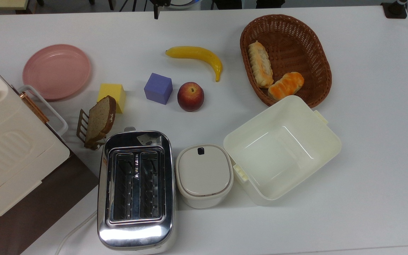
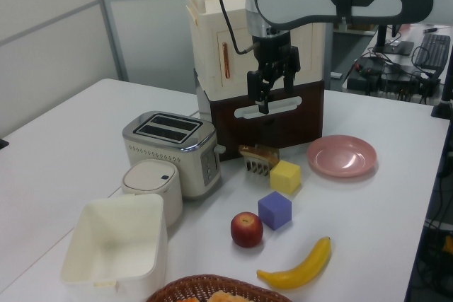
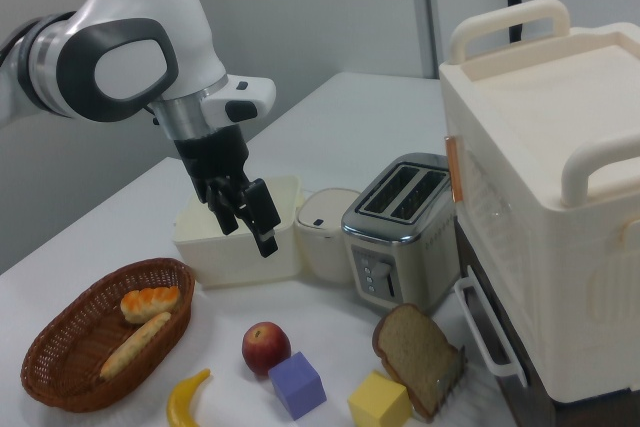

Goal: Put the bread on the table

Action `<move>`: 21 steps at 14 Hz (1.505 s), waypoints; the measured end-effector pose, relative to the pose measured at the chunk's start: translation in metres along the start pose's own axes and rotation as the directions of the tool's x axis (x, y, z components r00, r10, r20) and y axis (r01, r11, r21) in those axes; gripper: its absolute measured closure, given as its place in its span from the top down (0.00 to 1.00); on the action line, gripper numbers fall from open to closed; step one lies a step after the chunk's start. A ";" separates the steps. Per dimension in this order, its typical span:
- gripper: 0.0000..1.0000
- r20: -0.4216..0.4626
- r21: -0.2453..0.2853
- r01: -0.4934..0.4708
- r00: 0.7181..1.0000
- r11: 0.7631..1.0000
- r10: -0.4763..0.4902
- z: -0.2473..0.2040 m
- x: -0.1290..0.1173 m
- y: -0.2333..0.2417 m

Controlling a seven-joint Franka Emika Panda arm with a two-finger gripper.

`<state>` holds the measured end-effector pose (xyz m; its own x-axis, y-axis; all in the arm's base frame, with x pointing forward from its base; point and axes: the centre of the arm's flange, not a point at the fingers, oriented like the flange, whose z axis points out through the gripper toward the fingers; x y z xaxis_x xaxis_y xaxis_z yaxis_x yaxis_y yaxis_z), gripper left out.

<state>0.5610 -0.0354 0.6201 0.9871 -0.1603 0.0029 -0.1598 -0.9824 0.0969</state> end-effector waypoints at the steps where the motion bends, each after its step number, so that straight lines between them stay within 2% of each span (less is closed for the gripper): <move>1: 1.00 0.000 0.000 -0.002 1.000 1.000 0.002 0.000 0.000 0.001; 3: 1.00 0.007 0.059 -0.011 1.000 0.998 0.011 0.000 0.000 0.005; 5: 1.00 0.008 0.087 -0.016 1.000 0.996 0.016 0.000 0.000 0.015; 12: 1.00 0.035 0.090 -0.002 0.999 0.996 -0.001 0.009 -0.003 0.000; 13: 1.00 0.051 0.088 -0.033 0.998 0.996 0.028 0.015 -0.004 -0.009; 15: 1.00 0.070 0.087 -0.090 0.994 0.992 0.084 0.025 -0.008 -0.041; 18: 1.00 0.045 0.093 -0.157 0.987 0.983 0.154 0.042 -0.017 -0.110; 21: 1.00 0.010 0.114 -0.182 0.983 0.977 0.182 0.045 -0.042 -0.192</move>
<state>0.5501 0.1553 0.5563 0.9412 -0.3376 0.0105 -0.3374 -0.9412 -0.0194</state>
